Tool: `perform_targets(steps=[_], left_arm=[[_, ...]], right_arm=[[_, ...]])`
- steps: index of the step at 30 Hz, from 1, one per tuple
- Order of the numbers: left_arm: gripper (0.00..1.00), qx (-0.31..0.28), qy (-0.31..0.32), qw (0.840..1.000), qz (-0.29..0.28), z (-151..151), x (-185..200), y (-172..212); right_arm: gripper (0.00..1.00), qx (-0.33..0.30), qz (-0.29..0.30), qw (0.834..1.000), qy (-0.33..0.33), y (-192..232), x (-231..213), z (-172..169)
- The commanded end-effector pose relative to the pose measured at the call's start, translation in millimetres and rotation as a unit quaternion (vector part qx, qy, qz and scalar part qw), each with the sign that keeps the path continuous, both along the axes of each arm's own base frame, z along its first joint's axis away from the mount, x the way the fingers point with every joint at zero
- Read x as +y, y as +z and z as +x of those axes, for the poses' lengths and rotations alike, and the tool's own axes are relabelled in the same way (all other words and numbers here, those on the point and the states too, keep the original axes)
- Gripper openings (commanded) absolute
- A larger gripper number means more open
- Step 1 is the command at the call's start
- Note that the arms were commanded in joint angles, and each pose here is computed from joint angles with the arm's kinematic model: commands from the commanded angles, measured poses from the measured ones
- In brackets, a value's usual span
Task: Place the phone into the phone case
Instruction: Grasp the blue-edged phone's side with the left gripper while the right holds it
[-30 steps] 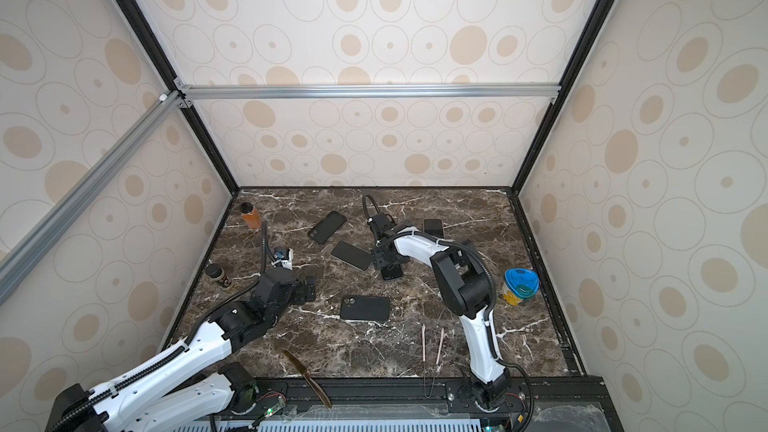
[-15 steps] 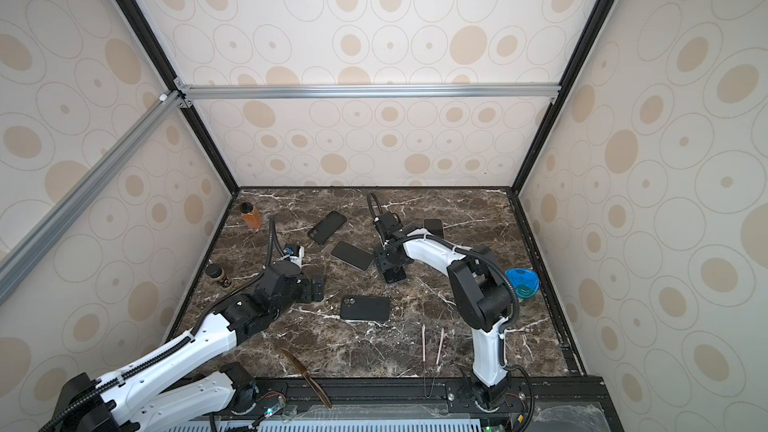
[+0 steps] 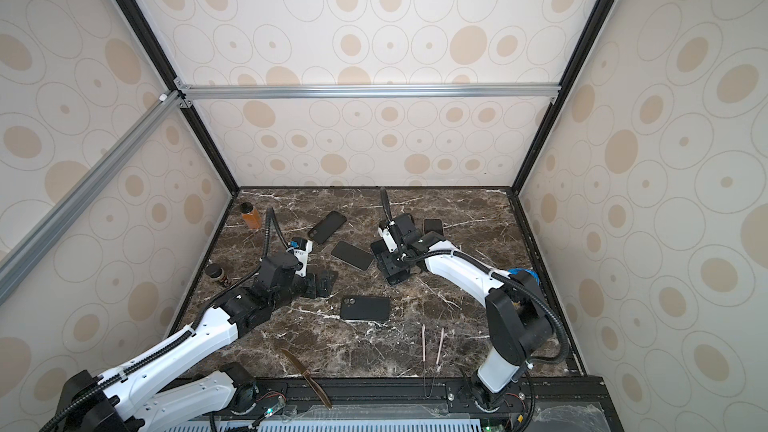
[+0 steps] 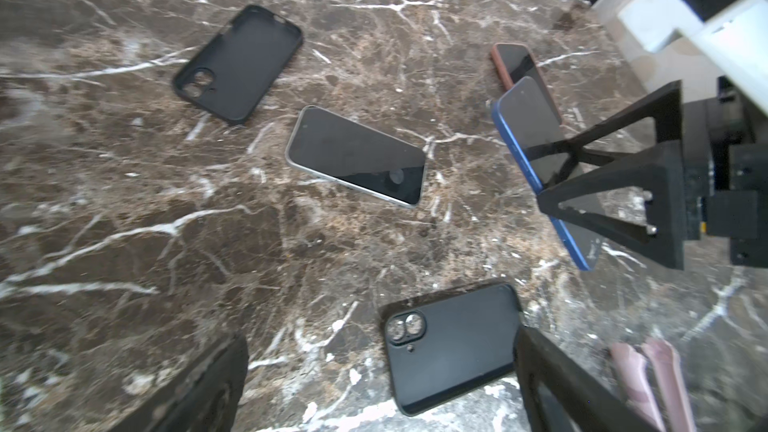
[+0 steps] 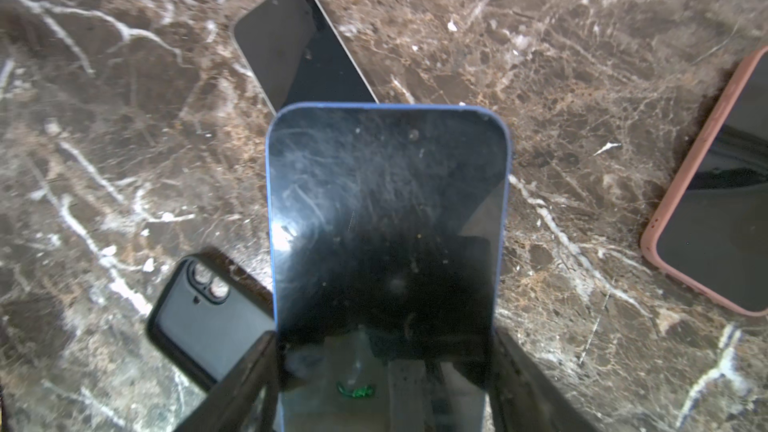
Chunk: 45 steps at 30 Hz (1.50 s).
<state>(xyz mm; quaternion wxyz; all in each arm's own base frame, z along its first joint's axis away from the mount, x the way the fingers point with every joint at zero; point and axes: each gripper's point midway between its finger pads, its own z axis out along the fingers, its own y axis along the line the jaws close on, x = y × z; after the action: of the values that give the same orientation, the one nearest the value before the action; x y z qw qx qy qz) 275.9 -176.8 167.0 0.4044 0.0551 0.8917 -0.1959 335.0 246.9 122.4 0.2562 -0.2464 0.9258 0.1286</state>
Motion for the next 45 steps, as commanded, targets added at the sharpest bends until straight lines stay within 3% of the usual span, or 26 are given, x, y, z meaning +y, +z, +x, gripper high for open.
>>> perform_targets(steps=[1,7,20,28,41,45], left_arm=[[1.00,-0.019,-0.043,0.997,-0.059,3.6,-20.7,30.1],[1.00,-0.013,-0.098,0.987,-0.124,-4.7,-42.7,51.3],[0.95,-0.001,-0.165,0.965,-0.206,-19.8,-63.8,71.3],[0.84,0.008,-0.211,0.936,-0.280,-29.7,-73.9,86.5],[0.69,0.033,-0.264,0.912,-0.312,-26.7,-86.7,95.5],[0.60,0.037,-0.270,0.910,-0.313,-25.9,-87.6,95.3]], right_arm=[[0.03,-0.057,0.023,0.997,0.043,26.1,12.6,-6.3],[0.04,-0.104,0.023,0.992,0.072,40.0,14.0,-23.2],[0.05,-0.180,0.049,0.973,0.139,74.8,27.2,-54.4],[0.05,-0.196,0.071,0.963,0.170,92.1,33.0,-71.4],[0.05,-0.214,0.079,0.950,0.213,105.1,44.8,-90.7],[0.06,-0.218,0.068,0.948,0.224,105.2,47.1,-93.3]])
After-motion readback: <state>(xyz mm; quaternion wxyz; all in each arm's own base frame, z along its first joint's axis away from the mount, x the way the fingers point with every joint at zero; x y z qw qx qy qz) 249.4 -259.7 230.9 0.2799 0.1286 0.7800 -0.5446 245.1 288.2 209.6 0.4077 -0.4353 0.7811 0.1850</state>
